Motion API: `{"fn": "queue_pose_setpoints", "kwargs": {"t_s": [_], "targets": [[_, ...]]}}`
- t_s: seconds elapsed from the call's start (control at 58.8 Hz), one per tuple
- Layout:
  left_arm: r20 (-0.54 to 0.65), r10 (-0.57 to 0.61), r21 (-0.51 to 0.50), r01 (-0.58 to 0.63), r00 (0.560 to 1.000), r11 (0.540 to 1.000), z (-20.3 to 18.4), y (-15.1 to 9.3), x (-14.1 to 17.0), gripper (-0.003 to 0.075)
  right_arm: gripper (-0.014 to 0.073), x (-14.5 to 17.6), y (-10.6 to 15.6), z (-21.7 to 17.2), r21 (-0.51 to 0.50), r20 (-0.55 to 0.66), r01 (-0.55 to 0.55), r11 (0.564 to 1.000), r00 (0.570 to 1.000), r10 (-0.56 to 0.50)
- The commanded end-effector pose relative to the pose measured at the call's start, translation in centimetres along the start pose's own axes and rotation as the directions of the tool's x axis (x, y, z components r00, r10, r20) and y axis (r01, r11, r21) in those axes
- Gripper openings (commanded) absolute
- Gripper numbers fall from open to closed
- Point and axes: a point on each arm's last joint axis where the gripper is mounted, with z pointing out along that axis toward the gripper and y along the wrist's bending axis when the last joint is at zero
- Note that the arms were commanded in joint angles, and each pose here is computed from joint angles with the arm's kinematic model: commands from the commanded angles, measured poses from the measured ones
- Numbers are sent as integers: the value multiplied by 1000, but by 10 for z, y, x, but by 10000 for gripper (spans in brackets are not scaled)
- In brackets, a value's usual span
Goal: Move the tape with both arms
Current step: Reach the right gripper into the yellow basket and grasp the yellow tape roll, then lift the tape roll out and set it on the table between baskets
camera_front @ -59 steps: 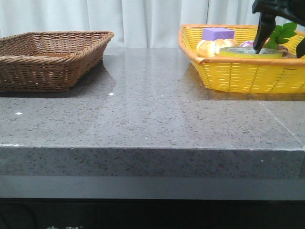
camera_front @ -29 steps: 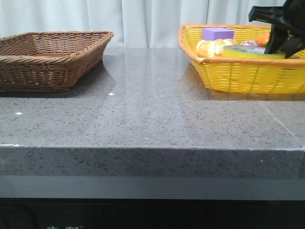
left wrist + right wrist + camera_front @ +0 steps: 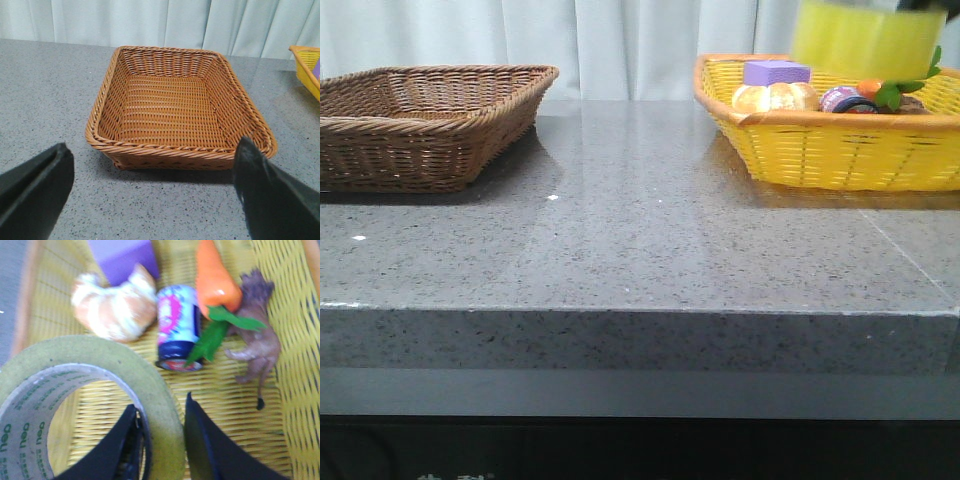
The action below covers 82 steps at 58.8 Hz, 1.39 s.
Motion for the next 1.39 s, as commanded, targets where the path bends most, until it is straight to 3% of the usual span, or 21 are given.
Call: {"fn": "queue_pose_setpoints", "kwargs": {"t_s": [0.0,0.136,0.323,0.459,0.697,0.952,1.037,1.241,1.377], "targets": [[110,-17,7,17,994,1000,-2,-1,-19,638,34,-27,25,-51,-90,233,56,994,972,-34],[110,-17,7,17,994,1000,-2,-1,-19,638,34,-17,64,-69,-190,255,161,968,961,-110],[110,-17,7,17,994,1000,-2,-1,-19,638,34,19,129,-78,-354,239,330,875,937,-256],[110,-17,7,17,994,1000,-2,-1,-19,638,34,51,153,-75,-427,207,371,825,928,-310],[110,-17,7,17,994,1000,-2,-1,-19,638,34,101,160,-34,-443,111,384,810,920,-376],[110,-17,7,17,994,1000,-2,-1,-19,638,42,119,165,0,-429,26,380,819,912,-409],[110,-17,7,17,994,1000,-2,-1,-19,638,95,121,164,2,-428,17,380,820,910,-413],[110,-17,7,17,994,1000,-2,-1,-19,638,330,119,164,0,-429,23,380,819,911,-411],[110,-17,7,17,994,1000,-2,-1,-19,638,407,110,163,-16,-437,65,381,815,917,-393]]}}
